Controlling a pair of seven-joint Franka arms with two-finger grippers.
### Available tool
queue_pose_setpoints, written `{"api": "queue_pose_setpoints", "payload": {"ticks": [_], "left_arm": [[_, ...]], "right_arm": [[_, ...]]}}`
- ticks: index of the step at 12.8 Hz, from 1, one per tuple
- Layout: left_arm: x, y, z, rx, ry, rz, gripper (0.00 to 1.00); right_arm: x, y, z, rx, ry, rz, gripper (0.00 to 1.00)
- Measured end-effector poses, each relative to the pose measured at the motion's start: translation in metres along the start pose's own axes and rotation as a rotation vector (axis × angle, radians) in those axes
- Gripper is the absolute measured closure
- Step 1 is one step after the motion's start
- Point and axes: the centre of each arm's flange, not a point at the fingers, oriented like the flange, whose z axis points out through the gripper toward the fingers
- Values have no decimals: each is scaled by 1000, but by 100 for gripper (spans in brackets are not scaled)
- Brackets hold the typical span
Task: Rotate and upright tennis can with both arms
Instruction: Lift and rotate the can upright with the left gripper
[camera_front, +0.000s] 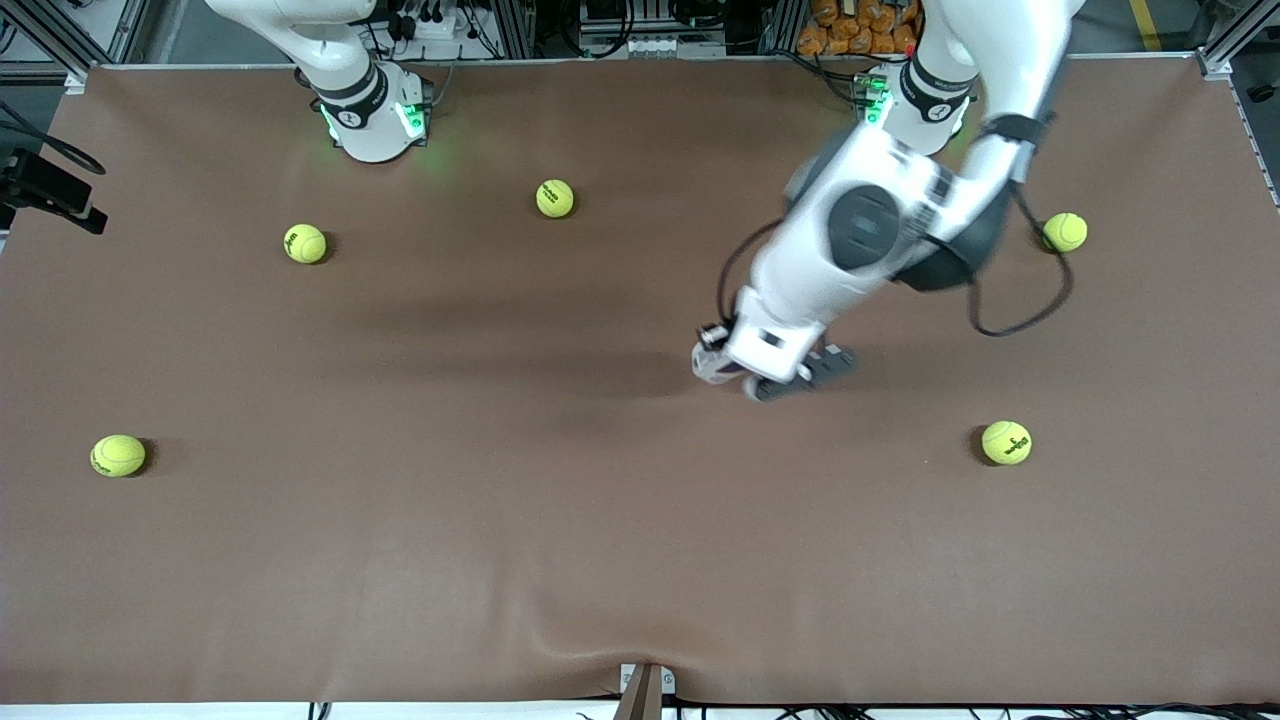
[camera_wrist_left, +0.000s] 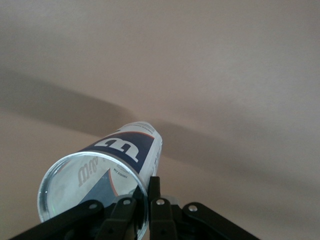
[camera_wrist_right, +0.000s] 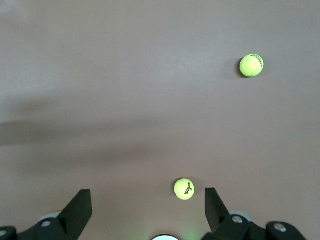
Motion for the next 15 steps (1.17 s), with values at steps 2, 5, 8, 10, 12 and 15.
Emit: {"api": "queue_pose_setpoints", "payload": {"ticks": [2, 5, 8, 10, 12, 15], "left_arm": [[-36, 20, 9, 48, 46, -25, 96], [-56, 32, 25, 66, 51, -38, 96], [-59, 47, 41, 32, 61, -30, 96], [-65, 58, 56, 7, 67, -16, 96], [-72, 65, 72, 4, 64, -6, 96], [-78, 70, 91, 20, 54, 3, 96]], "right_arm": [[0, 0, 0, 0, 0, 0, 0], [0, 0, 0, 0, 0, -1, 0], [0, 0, 0, 0, 0, -1, 0], [0, 0, 0, 0, 0, -1, 0], [0, 0, 0, 0, -1, -1, 0], [0, -1, 0, 0, -1, -2, 0]]}}
